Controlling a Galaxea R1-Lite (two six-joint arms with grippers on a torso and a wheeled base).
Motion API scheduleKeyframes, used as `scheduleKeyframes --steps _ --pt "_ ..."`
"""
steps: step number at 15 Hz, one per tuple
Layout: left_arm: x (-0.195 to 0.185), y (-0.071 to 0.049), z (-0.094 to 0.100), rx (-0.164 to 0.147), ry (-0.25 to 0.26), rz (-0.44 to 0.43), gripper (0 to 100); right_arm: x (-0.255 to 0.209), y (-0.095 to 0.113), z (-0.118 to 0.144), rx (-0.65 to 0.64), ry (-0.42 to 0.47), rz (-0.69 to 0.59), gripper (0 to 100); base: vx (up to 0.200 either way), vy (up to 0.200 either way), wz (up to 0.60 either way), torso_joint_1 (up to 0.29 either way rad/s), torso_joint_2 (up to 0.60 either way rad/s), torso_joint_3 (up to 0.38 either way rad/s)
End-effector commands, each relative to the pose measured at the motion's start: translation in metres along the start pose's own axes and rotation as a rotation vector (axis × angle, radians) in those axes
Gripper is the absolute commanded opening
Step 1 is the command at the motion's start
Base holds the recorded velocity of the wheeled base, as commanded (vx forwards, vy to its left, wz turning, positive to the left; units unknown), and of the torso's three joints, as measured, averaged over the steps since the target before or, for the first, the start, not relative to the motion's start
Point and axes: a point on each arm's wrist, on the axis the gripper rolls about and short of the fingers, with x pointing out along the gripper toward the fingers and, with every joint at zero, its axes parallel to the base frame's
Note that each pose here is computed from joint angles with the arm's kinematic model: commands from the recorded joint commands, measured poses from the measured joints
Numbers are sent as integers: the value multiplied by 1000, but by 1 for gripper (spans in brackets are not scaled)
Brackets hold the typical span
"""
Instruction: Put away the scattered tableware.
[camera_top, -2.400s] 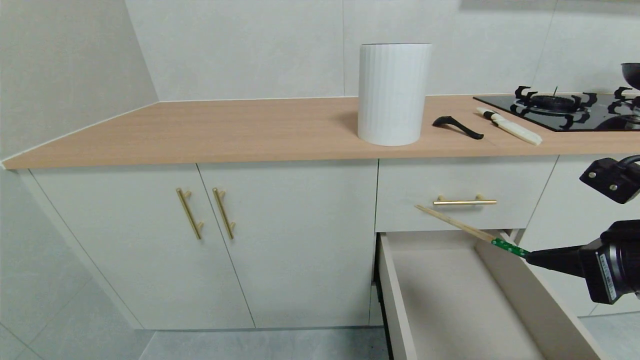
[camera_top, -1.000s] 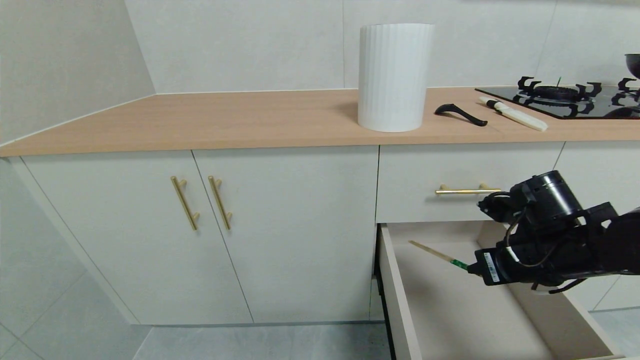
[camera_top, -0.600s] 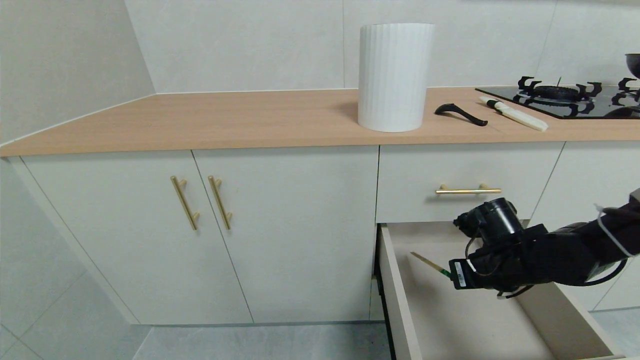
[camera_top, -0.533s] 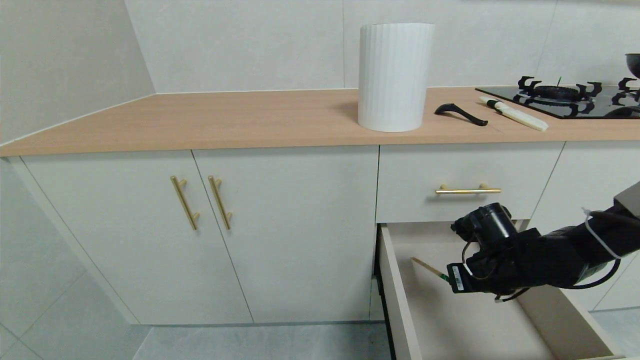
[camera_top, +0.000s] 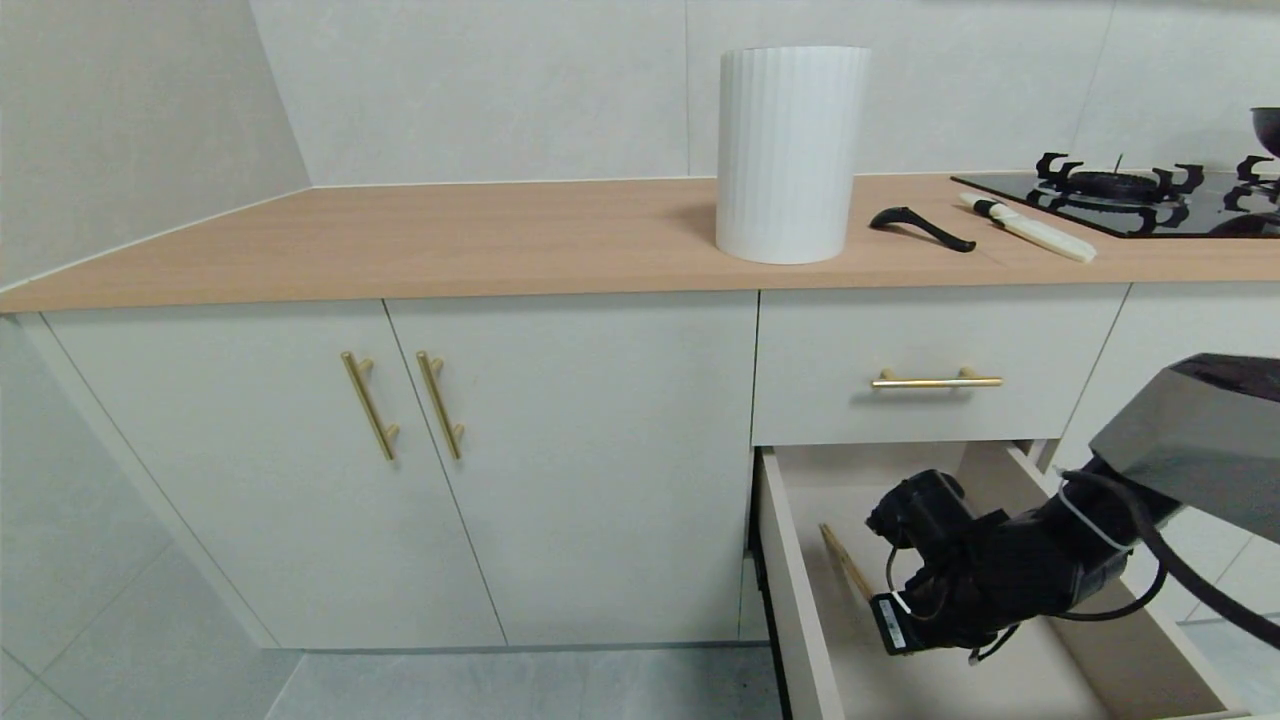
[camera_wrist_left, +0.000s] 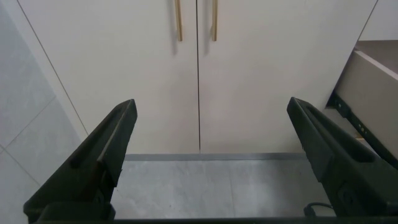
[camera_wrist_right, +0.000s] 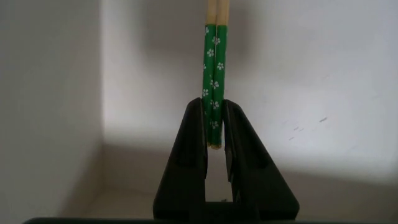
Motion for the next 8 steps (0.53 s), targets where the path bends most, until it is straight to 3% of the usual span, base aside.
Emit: scheduleKeyframes --steps 1,8 --pt "0 0 0 0 0 0 100 22 2 -11 -17 62 -37 0 0 0 0 0 0 0" --pt "0 0 0 0 0 0 100 39 6 -17 -39 83 -119 0 0 0 0 0 0 0"
